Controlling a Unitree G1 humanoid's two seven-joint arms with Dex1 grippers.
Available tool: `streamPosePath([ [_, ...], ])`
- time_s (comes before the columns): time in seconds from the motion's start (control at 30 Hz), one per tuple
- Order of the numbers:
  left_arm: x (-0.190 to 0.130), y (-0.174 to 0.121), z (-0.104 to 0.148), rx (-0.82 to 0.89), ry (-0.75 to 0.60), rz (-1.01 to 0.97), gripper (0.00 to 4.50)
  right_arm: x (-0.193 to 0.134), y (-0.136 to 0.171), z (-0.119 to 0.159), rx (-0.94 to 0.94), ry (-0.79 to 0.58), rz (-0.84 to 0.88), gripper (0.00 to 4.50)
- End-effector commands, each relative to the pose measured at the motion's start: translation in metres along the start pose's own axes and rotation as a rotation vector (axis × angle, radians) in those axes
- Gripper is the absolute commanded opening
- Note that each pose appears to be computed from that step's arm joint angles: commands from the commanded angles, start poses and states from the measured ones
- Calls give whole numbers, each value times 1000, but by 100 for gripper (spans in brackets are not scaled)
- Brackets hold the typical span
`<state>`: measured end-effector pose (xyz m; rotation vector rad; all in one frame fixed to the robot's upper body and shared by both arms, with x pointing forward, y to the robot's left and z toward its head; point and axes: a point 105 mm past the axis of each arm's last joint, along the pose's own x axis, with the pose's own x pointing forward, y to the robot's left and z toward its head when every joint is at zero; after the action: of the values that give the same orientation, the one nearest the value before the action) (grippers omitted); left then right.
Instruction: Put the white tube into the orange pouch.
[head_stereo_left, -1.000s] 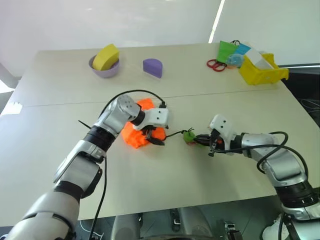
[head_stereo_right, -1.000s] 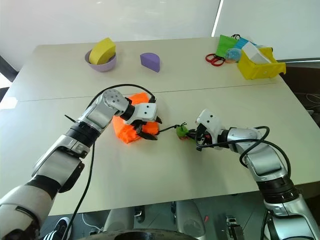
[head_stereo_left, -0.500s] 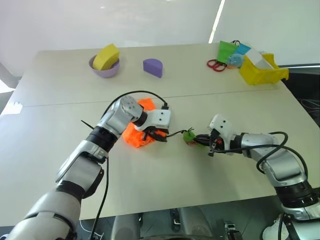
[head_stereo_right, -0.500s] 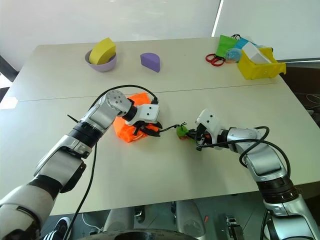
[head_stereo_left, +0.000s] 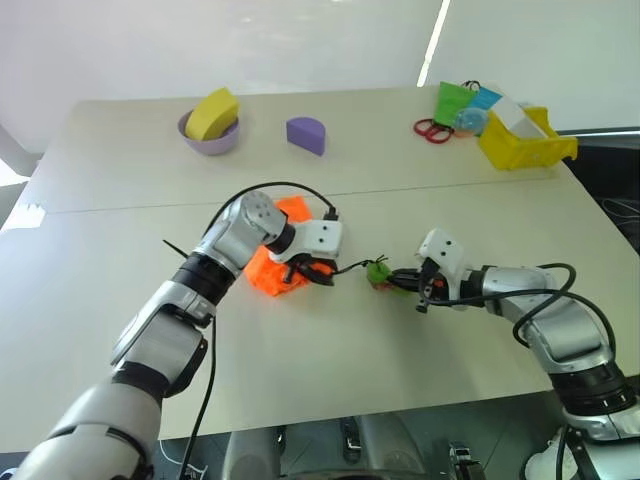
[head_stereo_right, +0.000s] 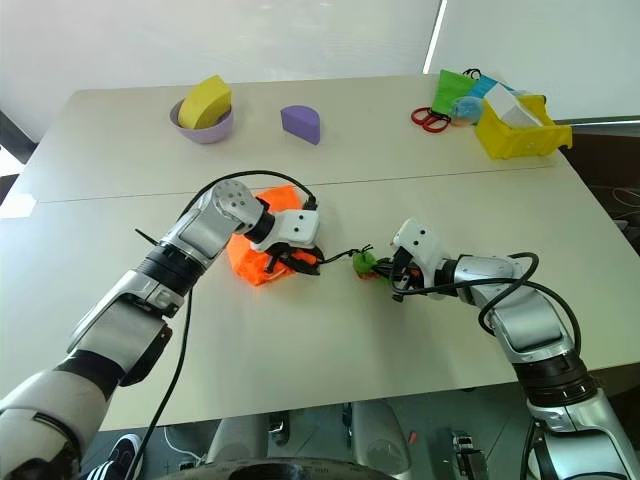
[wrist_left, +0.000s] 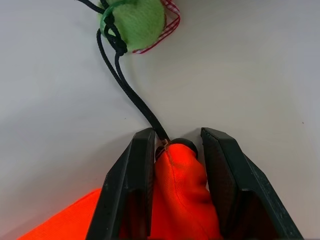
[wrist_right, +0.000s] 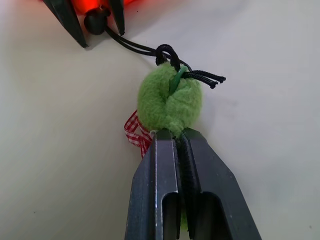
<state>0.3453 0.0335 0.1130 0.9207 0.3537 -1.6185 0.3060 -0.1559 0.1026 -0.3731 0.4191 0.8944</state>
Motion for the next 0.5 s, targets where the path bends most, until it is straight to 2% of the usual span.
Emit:
streamPosePath([
  [0.03,-2,-1,4,28,-6,1,102,-1,-1,6,-26,-14,-10,0],
  [0.1,-2,0,5,45,-6,9,39,0,0,7,-26,-15,-5,0],
  [0.5,-4,-4,3,56,-1,-7,39,0,-7,11,-24,-32,-30,0],
])
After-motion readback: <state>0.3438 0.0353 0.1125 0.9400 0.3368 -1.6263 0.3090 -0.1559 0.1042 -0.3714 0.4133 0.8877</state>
